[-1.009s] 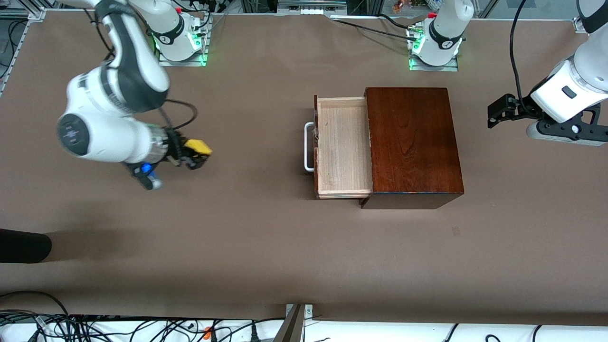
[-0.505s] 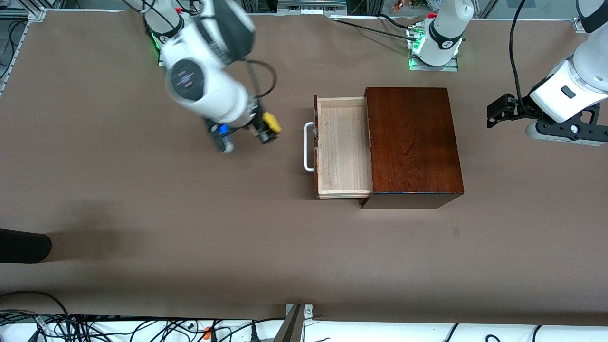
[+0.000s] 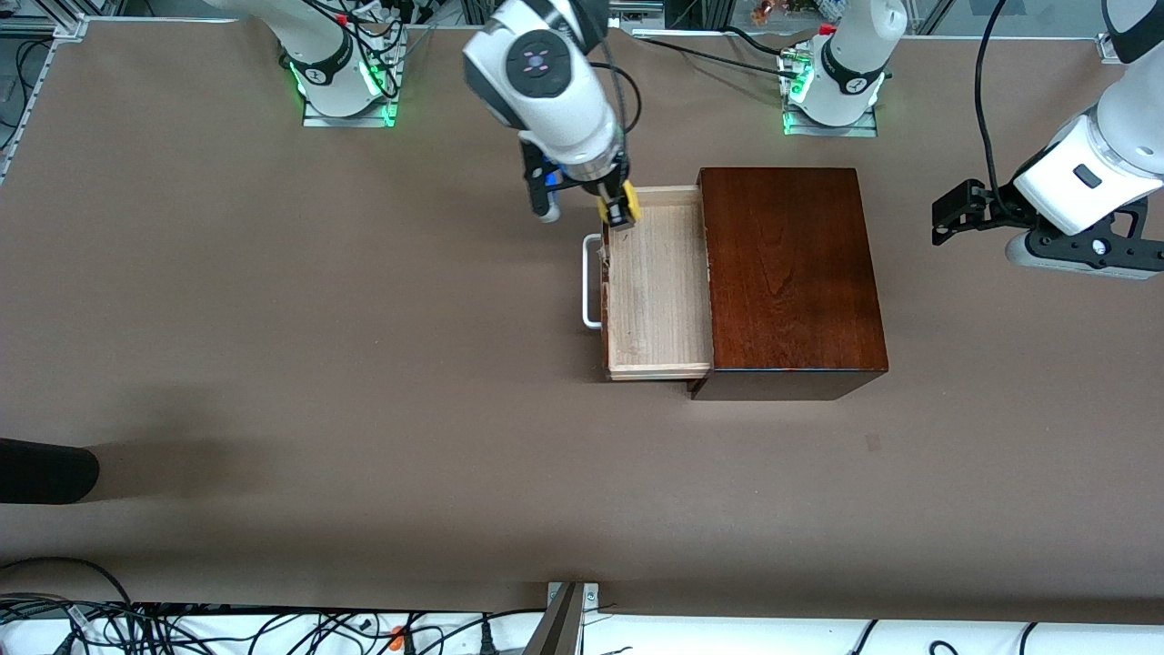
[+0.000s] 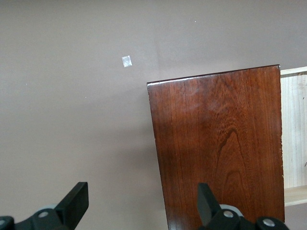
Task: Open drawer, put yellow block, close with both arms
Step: 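Carry the yellow cube over the open drawer with the right gripper, then lower the cube into the drawer and open the right gripper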
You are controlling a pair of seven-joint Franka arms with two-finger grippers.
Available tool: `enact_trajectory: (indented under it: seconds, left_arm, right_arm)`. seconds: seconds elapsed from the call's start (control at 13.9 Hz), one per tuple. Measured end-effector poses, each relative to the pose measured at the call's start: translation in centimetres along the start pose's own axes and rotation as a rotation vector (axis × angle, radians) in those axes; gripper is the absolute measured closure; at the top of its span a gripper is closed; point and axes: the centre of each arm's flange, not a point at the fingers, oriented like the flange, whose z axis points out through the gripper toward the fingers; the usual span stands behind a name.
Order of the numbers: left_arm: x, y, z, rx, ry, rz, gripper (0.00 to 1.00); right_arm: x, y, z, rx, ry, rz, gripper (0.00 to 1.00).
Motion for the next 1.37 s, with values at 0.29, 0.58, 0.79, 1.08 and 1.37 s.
enact_trajectory:
  seconds: [0.29,0.58,0.79,1.08,1.37]
  left_arm:
    - [0.0,0.0,0.0,0.000,0.001,-0.002,0.00]
    - [0.0,0.0,-0.1,0.000,0.004,-0.003,0.00]
    - [0.0,0.2,-0.4,0.000,0.010,0.000,0.00]
    - [0.0,0.2,-0.5,0.000,0.012,0.000,0.00]
    - [0.0,0.3,-0.6,0.000,0.015,0.003,0.00]
  right_arm:
    - [-1.7,0.4,4.9,0.016,0.058,0.030,0.44]
    - [-1.3,-0.1,7.3,0.007,0.076,0.073,0.44]
    - [-1.0,-0.2,8.9,0.018,0.088,0.086,0.44]
    - [-0.8,-0.2,10.5,0.016,0.101,0.085,0.44]
    - [-1.2,-0.5,9.9,0.042,0.108,0.066,0.19]
